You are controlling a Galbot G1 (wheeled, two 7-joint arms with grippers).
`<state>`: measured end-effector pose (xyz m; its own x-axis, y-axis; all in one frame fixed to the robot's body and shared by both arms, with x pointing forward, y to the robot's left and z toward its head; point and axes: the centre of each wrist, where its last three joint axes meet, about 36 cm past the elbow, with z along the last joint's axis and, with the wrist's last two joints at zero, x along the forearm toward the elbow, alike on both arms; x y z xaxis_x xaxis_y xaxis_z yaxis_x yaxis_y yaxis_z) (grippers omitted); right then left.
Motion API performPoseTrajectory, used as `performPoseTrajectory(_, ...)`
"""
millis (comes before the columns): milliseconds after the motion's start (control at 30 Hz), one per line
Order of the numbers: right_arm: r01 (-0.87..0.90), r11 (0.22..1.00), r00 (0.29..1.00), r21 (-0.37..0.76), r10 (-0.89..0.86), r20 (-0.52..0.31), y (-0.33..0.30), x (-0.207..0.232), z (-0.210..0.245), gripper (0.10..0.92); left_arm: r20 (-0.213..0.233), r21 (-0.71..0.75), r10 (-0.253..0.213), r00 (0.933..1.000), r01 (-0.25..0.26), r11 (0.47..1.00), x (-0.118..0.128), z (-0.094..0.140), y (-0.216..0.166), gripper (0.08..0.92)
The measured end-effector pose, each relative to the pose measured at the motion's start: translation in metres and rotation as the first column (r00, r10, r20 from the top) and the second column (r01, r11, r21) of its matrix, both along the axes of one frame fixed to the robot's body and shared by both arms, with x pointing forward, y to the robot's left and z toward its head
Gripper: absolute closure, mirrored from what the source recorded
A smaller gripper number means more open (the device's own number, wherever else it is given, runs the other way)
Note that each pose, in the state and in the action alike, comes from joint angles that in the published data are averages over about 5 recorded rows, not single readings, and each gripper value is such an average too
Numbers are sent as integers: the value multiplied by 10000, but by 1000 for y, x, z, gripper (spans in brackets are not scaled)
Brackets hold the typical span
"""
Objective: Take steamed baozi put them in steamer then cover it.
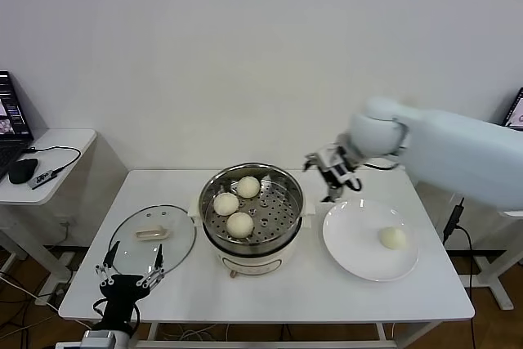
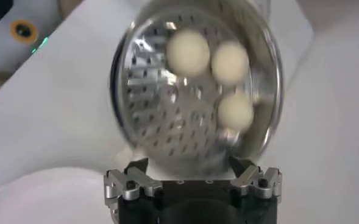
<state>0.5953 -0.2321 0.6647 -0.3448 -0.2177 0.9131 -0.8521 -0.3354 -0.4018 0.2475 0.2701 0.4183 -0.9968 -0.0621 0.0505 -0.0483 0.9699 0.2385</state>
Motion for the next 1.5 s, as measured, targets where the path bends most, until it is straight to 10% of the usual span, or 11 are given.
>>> performPoseTrajectory(1500,4770,8707,8634,-1200,-4898,-1214,-172,18,-197,304,-438,201,125,9990,-116,9997,-6,-12,3,177)
